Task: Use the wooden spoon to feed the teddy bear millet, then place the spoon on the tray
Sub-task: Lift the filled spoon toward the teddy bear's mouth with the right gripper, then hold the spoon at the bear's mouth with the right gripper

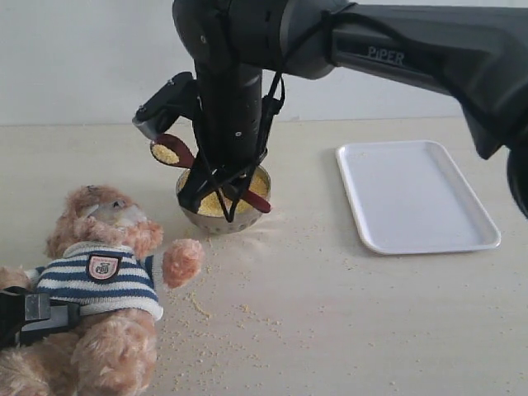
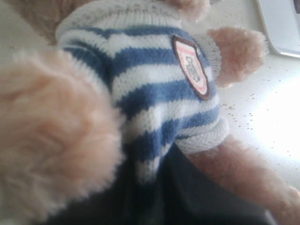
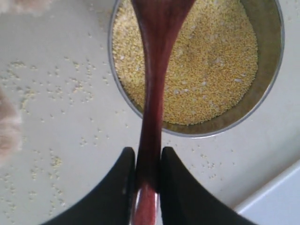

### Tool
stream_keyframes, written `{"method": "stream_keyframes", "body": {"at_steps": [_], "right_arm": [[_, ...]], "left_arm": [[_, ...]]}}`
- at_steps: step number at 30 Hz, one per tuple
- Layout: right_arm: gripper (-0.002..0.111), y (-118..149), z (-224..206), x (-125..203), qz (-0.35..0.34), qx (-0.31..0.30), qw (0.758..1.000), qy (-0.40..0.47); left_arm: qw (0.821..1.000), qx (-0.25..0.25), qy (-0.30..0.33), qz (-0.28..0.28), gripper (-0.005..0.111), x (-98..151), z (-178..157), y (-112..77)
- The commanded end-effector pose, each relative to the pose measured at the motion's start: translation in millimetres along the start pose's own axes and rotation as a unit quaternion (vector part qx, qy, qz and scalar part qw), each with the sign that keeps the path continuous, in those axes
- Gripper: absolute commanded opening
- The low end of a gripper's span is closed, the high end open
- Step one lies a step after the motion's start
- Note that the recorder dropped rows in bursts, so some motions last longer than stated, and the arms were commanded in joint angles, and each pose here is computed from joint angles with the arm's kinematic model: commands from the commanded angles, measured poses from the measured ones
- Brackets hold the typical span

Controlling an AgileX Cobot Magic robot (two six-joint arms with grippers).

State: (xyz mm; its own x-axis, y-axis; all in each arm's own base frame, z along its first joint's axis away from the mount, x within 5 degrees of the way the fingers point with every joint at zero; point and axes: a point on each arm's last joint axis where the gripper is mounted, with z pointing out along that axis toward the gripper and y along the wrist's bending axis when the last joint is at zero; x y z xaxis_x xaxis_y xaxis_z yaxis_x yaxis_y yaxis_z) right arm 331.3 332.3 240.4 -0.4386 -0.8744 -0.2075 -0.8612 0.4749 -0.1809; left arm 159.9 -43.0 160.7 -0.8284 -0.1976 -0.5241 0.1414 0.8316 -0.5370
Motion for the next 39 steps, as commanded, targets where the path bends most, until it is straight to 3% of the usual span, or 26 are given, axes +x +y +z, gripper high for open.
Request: {"method": "stream_keyframes", "body": {"at_steps": [1, 9, 15, 31, 39], "right_arm": [[0.004, 7, -24, -2, 0.003, -0.030, 0.999, -0.034], [0.004, 51, -33, -13, -0.053, -0.038, 0.997, -0.044], [0.004, 68, -28, -12, -0.076, -0.030, 0.996, -0.030], [0.004, 82, -18, -9, -0.149, 0.066, 0.987, 0.007], [0.004, 97, 9, -14, -0.200, 0.116, 0.972, 0.041]], "left_arm": [[1.000, 0.002, -0.008, -0.001, 0.005, -1, -2, -1.0], [1.000, 0.002, -0.008, -0.001, 0.005, -1, -2, -1.0], [1.000, 0.002, -0.008, -0.001, 0.005, -1, -2, -1.0], [1.000, 0.002, -0.008, -0.001, 0.005, -1, -2, -1.0], [1.000, 0.003, -0.007, -0.001, 0.005, -1, -2, -1.1]]}}
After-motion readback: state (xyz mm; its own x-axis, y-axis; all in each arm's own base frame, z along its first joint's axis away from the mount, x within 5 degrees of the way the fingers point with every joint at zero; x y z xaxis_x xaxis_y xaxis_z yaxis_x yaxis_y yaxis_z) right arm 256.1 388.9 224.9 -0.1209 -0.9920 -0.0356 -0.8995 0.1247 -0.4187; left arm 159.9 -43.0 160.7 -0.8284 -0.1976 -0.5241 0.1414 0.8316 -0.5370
